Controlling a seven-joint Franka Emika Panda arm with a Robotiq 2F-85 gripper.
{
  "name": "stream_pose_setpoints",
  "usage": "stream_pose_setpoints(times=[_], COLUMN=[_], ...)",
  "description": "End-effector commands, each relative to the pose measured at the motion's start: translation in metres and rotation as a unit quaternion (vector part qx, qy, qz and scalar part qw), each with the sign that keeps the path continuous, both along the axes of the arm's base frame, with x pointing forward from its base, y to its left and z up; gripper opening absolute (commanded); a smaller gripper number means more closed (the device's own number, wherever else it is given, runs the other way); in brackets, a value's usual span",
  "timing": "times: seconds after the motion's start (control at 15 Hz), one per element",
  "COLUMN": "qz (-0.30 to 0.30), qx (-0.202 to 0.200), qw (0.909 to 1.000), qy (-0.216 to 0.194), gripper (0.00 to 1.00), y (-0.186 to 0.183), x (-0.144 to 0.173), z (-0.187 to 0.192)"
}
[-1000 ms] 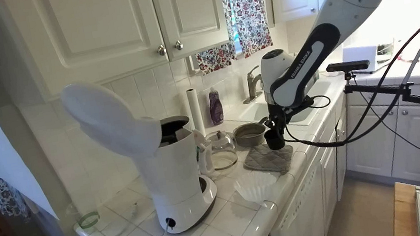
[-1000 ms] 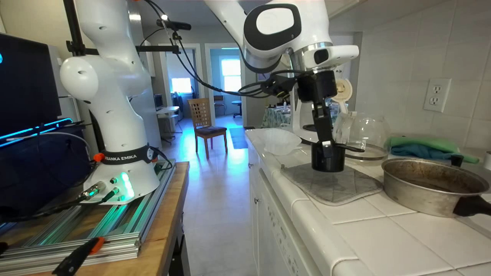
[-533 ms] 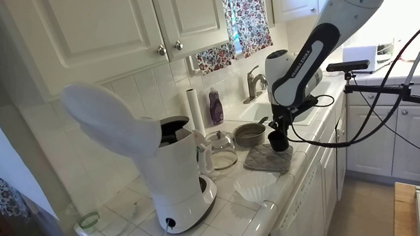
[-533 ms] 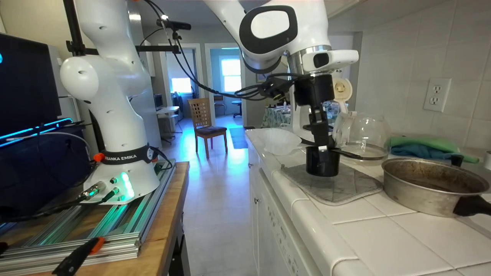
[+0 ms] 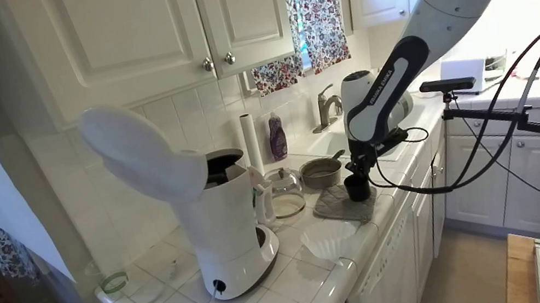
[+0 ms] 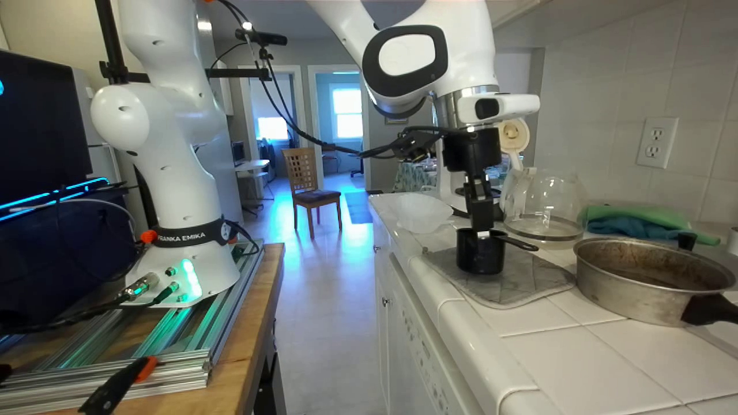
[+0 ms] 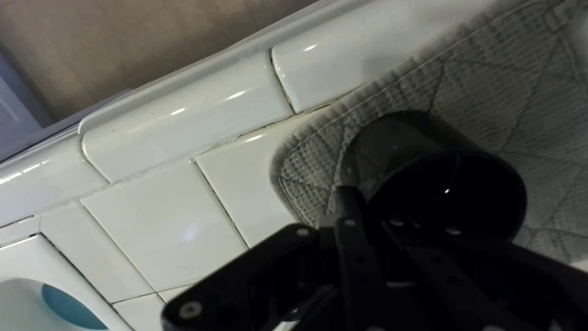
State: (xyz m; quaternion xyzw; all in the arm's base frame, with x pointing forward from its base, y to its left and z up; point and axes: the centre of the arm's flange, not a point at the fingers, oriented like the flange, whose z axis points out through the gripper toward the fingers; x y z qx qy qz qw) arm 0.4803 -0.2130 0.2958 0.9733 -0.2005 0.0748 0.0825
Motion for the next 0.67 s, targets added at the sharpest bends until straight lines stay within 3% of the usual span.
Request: stream_pose_setpoints(times=[0.0,0.33,0.6], qz=[0.008,0.003,-0.033], qx=[0.001,-0.011,-0.016], qw=[0.9998,0.9977,0.9932], qy=[-0.018,-0.067,-0.11], gripper=[0.31,0.65,0.92], y=[-0.004,-0.015,-0.049], x=[0.004,0.001,0.0], z=[-0.005,0.027,0.06])
